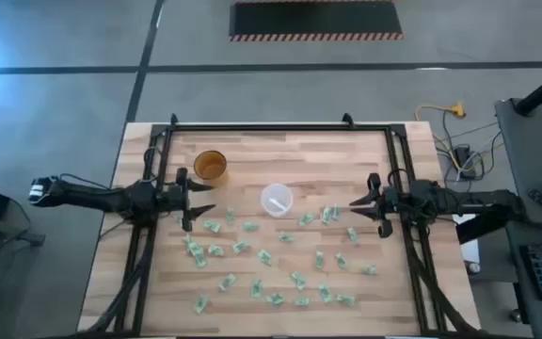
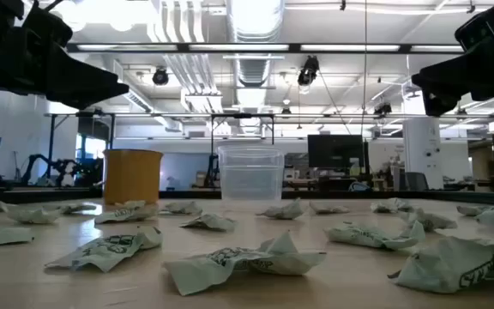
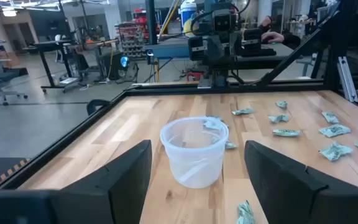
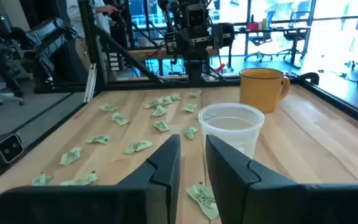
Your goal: Pick and place Stevia / Truvia into bins
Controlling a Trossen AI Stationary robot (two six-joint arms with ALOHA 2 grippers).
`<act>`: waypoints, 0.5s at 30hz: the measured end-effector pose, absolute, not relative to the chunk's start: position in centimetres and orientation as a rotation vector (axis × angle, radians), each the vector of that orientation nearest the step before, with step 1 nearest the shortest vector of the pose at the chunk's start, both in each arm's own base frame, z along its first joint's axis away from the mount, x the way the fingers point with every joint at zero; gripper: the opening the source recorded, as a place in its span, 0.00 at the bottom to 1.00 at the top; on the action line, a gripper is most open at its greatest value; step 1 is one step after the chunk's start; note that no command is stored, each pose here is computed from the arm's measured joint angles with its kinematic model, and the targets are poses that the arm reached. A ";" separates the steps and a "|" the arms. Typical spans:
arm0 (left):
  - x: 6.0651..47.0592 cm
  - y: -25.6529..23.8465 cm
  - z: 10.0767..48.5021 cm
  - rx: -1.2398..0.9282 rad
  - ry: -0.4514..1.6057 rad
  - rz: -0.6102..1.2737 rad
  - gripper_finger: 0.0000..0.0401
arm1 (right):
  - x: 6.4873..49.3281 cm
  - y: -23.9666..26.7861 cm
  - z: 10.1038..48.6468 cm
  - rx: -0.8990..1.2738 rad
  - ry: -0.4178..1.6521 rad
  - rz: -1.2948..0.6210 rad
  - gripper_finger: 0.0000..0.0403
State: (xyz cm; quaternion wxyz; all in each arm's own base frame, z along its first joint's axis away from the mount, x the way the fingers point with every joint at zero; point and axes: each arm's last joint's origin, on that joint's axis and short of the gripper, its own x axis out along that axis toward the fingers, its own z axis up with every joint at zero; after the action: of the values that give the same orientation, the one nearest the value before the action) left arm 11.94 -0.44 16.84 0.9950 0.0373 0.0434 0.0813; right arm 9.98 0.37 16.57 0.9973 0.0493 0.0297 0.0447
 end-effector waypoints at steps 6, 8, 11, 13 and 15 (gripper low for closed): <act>11.9 -0.4 16.8 0.074 0.087 0.163 0.60 | 10.0 0.4 16.6 0.099 0.059 0.090 0.18; 11.9 -0.4 16.8 0.074 0.087 0.163 0.60 | 10.0 0.4 16.6 0.099 0.059 0.090 0.19; 11.9 -0.4 16.8 0.075 0.087 0.163 0.60 | 10.0 0.4 16.6 0.099 0.060 0.090 0.20; 11.9 -0.4 16.8 0.074 0.087 0.163 0.60 | 10.0 0.4 16.6 0.099 0.059 0.090 0.20; 11.9 -0.4 16.8 0.075 0.087 0.163 0.60 | 10.0 0.4 16.6 0.099 0.059 0.090 0.19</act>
State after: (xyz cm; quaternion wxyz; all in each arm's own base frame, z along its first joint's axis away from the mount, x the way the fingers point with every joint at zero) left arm 11.94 -0.44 16.84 0.9951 0.0372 0.0434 0.0812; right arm 9.98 0.37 16.57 0.9973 0.0493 0.0297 0.0447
